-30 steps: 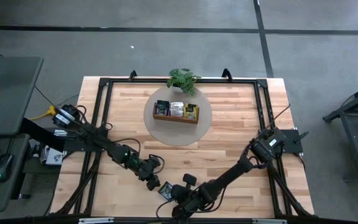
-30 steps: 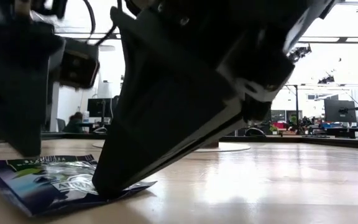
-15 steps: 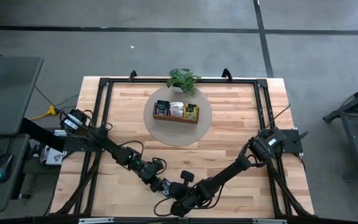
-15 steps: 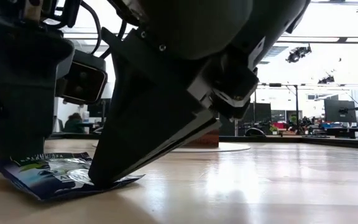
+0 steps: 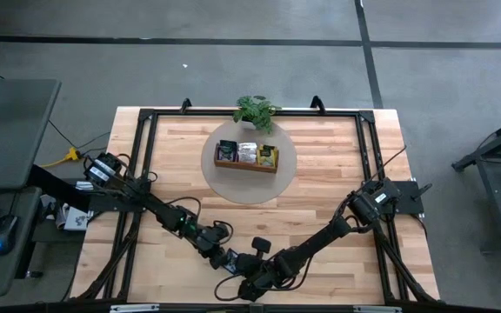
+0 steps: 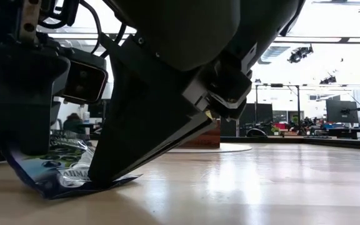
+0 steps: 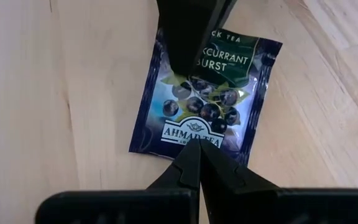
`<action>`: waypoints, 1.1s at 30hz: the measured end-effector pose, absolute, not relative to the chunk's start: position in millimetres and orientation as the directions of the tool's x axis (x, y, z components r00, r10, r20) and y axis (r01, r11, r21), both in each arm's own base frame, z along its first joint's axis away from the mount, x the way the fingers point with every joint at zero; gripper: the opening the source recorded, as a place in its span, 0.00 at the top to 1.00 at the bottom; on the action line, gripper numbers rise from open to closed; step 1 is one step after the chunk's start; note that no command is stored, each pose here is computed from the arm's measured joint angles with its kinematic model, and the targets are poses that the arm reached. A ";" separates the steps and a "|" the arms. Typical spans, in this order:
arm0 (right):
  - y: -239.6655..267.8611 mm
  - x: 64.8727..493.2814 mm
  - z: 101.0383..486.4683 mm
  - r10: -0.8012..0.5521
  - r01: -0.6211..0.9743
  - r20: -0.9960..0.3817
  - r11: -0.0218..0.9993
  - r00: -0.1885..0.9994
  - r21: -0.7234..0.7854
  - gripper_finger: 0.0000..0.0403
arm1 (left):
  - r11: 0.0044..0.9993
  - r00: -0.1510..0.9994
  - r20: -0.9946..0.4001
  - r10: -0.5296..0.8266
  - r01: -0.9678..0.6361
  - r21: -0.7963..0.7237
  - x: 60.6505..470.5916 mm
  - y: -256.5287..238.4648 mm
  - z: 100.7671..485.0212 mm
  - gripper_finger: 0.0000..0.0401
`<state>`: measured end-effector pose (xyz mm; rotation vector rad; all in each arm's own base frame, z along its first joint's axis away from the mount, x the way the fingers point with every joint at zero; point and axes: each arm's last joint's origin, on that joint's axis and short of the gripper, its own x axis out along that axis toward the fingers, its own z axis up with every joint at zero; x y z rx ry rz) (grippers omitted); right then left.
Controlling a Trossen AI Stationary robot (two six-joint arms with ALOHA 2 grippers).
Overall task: Pick & Place Tea
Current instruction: Put the purple tea bag into the right section of the wooden organizer
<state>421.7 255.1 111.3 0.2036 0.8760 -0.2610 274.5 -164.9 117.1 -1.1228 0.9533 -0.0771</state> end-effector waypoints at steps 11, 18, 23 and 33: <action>259.2 417.4 121.0 -0.157 0.245 -0.761 0.969 0.629 0.003 1.00 | 0.540 0.612 -0.627 -0.482 -0.357 -0.763 273.4 -163.8 116.2 1.00; 254.1 407.7 171.9 -0.164 0.220 -0.728 0.975 0.665 -0.019 1.00 | 0.558 0.610 -0.632 -0.478 -0.345 -0.754 273.0 -163.6 115.9 1.00; 250.8 383.1 186.3 -0.278 0.272 -0.762 0.952 0.585 -0.139 1.00 | 0.609 0.561 -0.659 -0.500 -0.314 -0.729 272.2 -154.6 117.5 1.00; 249.8 336.6 170.2 -0.488 0.459 -0.774 0.840 0.403 -0.291 1.00 | 0.746 0.518 -0.750 -0.412 -0.281 -0.604 277.4 -86.6 149.7 1.00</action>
